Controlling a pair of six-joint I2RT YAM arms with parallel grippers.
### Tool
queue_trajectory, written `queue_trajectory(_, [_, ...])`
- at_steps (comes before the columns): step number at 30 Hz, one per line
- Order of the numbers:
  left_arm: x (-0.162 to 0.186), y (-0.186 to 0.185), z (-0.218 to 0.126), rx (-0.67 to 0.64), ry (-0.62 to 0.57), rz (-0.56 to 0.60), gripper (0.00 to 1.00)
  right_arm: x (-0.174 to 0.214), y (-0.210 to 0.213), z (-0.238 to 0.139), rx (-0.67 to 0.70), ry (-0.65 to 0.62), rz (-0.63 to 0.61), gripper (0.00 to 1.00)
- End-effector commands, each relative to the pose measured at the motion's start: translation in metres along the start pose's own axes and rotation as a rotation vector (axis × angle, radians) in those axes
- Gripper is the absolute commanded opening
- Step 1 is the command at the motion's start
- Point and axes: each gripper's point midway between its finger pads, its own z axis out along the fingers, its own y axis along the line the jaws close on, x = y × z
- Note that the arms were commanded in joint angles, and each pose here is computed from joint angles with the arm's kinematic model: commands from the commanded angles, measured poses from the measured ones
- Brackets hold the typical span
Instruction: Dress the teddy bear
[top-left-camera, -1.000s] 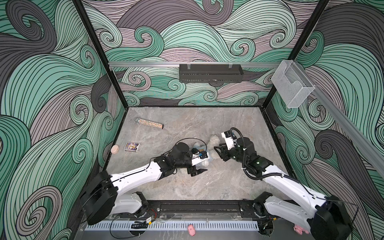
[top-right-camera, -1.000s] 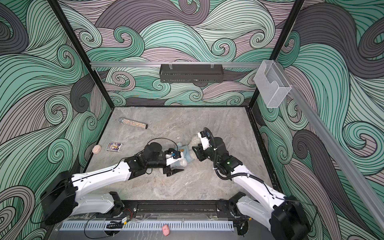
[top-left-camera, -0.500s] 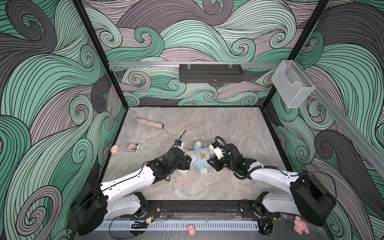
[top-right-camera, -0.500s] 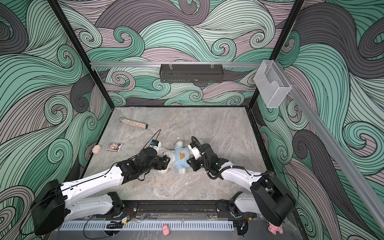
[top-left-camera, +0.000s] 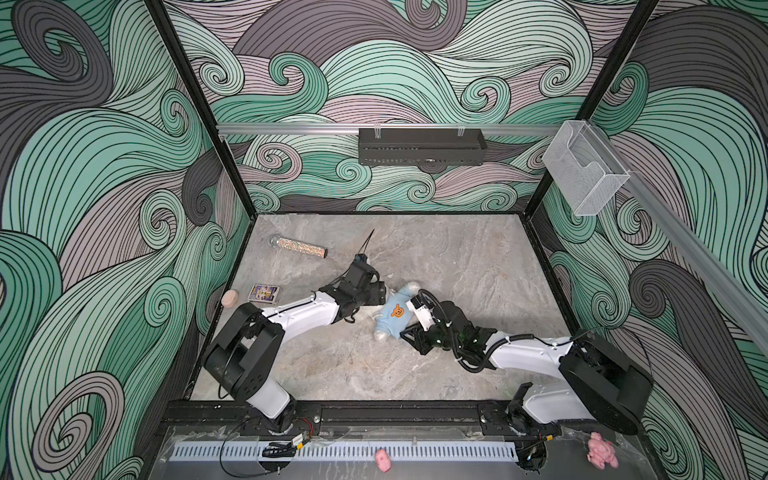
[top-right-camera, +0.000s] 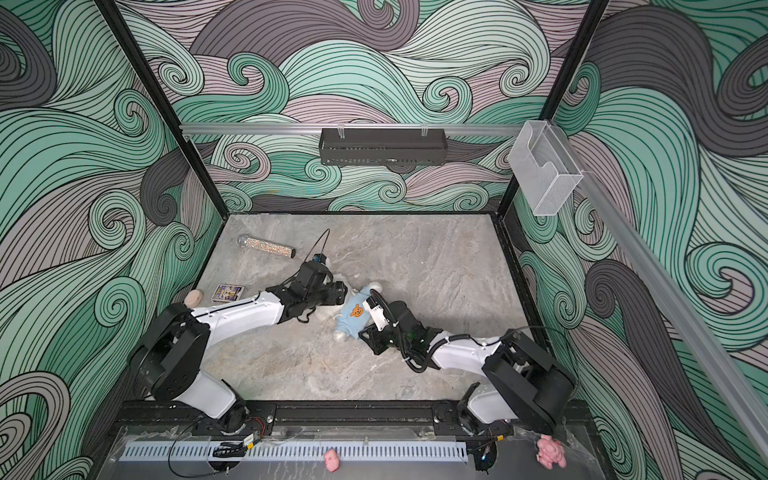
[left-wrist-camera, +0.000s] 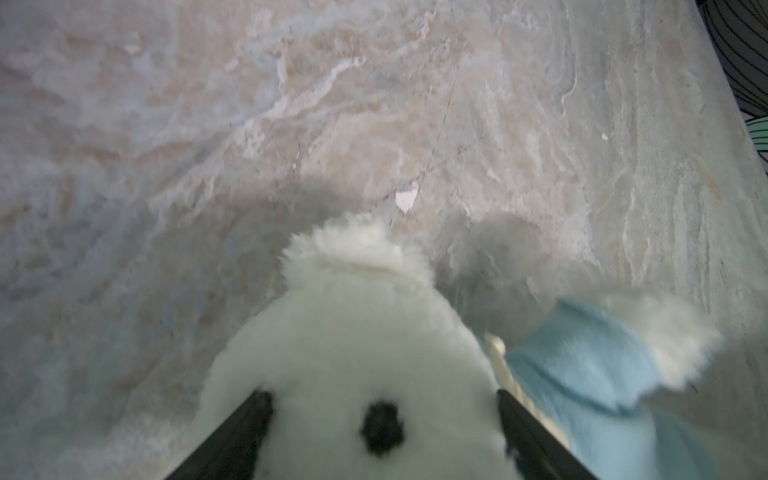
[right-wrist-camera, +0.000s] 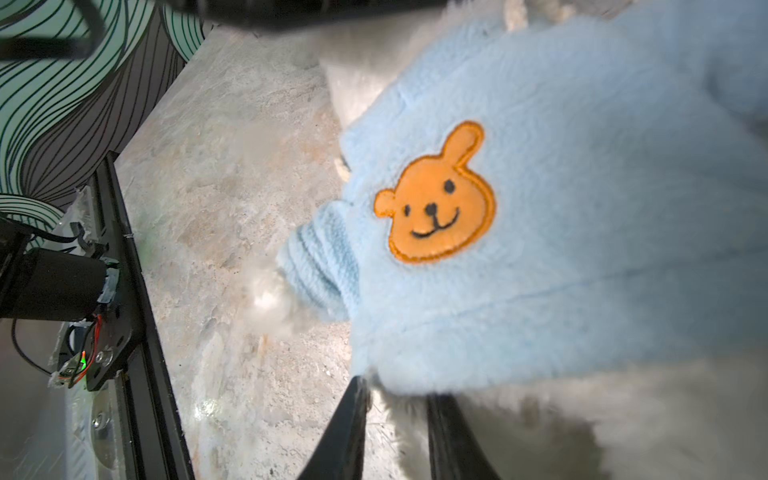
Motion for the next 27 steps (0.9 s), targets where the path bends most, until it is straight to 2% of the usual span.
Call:
queue_trajectory(1, [-0.014,0.004,0.003,-0.004,0.012,0.057,0.83,-0.017,0.017,0.002,-0.056,-0.029,-0.007,0.3])
queue_trajectory(6, [-0.049,0.025,-0.018,-0.079,-0.087,0.066,0.85,-0.038,0.022,-0.026,-0.014,-0.096,-0.098,0.38])
queue_trajectory(11, [-0.076,0.061,-0.059,-0.221,-0.251,0.071,0.88,-0.074,-0.011,-0.084,0.226,-0.232,-0.183,0.53])
queue_trajectory(14, [-0.085,0.086,-0.088,-0.327,-0.359,0.092,0.89,-0.096,-0.061,-0.127,0.467,-0.333,-0.143,0.64])
queue_trajectory(16, [-0.088,0.107,-0.107,-0.428,-0.434,0.115,0.96,-0.106,-0.097,-0.16,0.63,-0.391,-0.095,0.7])
queue_trajectory(18, [-0.089,0.126,-0.121,-0.521,-0.493,0.143,0.99,-0.11,-0.129,-0.187,0.793,-0.43,-0.069,0.82])
queue_trajectory(20, [-0.089,0.141,-0.13,-0.581,-0.517,0.163,0.98,-0.111,-0.158,-0.21,0.936,-0.445,-0.043,0.89])
queue_trajectory(21, [-0.088,0.15,-0.132,-0.609,-0.516,0.163,0.99,-0.108,-0.174,-0.219,1.003,-0.445,-0.018,0.98])
queue_trajectory(24, [-0.083,0.176,-0.129,-0.672,-0.485,0.162,0.99,-0.099,-0.212,-0.228,1.113,-0.433,0.038,0.99])
queue_trajectory(27, [-0.075,0.199,-0.111,-0.674,-0.455,0.158,0.99,-0.09,-0.245,-0.216,1.14,-0.387,0.046,0.99])
